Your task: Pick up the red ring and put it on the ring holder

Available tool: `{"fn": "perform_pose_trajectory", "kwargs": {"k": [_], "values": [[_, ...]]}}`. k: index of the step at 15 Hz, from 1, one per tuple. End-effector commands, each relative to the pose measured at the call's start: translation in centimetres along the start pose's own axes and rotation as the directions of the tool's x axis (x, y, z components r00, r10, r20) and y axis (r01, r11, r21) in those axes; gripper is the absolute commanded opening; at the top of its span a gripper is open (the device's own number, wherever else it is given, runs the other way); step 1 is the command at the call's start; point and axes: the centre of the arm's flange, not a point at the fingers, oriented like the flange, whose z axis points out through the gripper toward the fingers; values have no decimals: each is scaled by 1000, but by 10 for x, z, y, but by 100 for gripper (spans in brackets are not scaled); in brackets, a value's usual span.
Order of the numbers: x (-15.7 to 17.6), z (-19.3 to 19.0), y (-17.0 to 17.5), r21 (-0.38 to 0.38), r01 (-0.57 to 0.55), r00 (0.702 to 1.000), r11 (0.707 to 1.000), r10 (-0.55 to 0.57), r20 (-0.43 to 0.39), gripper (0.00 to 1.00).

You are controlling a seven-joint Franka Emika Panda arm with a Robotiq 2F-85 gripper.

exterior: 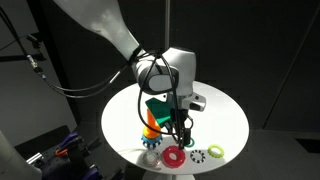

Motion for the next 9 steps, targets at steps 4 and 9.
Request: {"fn": "perform_pose_trajectory", "kwargs": {"k": [4,9], "values": [[9,31,18,-17,75,997,997,-75,-15,100],[11,53,23,-27,96,995,995,-97,-10,100]]}}
